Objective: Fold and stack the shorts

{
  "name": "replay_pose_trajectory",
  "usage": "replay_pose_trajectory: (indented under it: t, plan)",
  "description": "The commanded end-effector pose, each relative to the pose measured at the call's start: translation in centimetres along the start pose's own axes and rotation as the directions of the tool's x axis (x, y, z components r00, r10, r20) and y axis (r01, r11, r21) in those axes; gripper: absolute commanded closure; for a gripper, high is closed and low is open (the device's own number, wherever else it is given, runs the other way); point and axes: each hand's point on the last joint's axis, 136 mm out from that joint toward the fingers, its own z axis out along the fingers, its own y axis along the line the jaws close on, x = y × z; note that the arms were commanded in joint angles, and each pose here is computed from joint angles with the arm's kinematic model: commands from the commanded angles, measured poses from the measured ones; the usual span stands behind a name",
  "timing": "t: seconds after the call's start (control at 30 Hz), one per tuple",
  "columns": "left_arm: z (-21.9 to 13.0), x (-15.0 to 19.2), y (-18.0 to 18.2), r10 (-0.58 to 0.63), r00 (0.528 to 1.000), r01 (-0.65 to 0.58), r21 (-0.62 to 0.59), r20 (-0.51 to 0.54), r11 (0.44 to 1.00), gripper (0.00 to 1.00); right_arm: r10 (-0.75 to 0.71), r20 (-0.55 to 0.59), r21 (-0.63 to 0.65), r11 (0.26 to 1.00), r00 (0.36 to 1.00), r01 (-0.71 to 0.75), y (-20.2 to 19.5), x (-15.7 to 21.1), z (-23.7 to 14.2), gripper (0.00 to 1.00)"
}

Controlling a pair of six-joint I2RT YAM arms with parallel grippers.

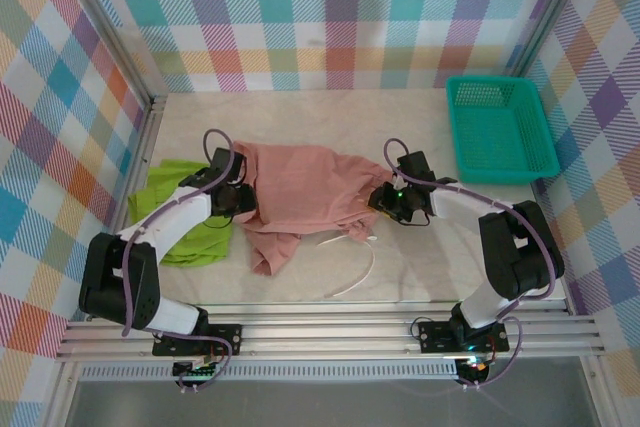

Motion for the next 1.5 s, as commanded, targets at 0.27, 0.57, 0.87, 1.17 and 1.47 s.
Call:
replay_pose_trajectory:
  t: [0.27, 0.57, 0.87, 1.17, 1.47]
  plan:
    - [-1.2, -1.2, -0.7, 0.012, 0.999, -0.013, 0.009, 0.044, 1.000, 1.00, -0.019, 0.059, -0.014, 1.000, 0.998, 0.019, 1.2, -0.6, -2.0, 0.95]
    - [-11.4, -8.0, -1.4, -0.018, 0.956, 0.005, 0.047, 0.293, 0.999, 1.00, -0.133, 0.186, 0.018, 0.991, 0.974, 0.132, 4.1, -3.2, -8.0, 1.00]
    - [-25.6, -13.3, -1.1, -0.081, 0.832, 0.016, 0.122, 0.549, 0.992, 1.00, -0.257, 0.345, 0.020, 0.964, 0.903, 0.266, 8.4, -5.7, -16.7, 1.00]
    - [-38.4, -15.1, 0.5, -0.125, 0.657, 0.036, 0.134, 0.744, 0.990, 1.00, -0.349, 0.560, 0.003, 0.908, 0.751, 0.419, 12.6, -5.3, -27.6, 1.00]
    - [-48.4, -15.2, -0.4, -0.186, 0.511, -0.014, 0.225, 0.839, 0.974, 1.00, -0.313, 0.651, -0.175, 0.825, 0.692, 0.538, 17.0, -1.1, -35.5, 1.00]
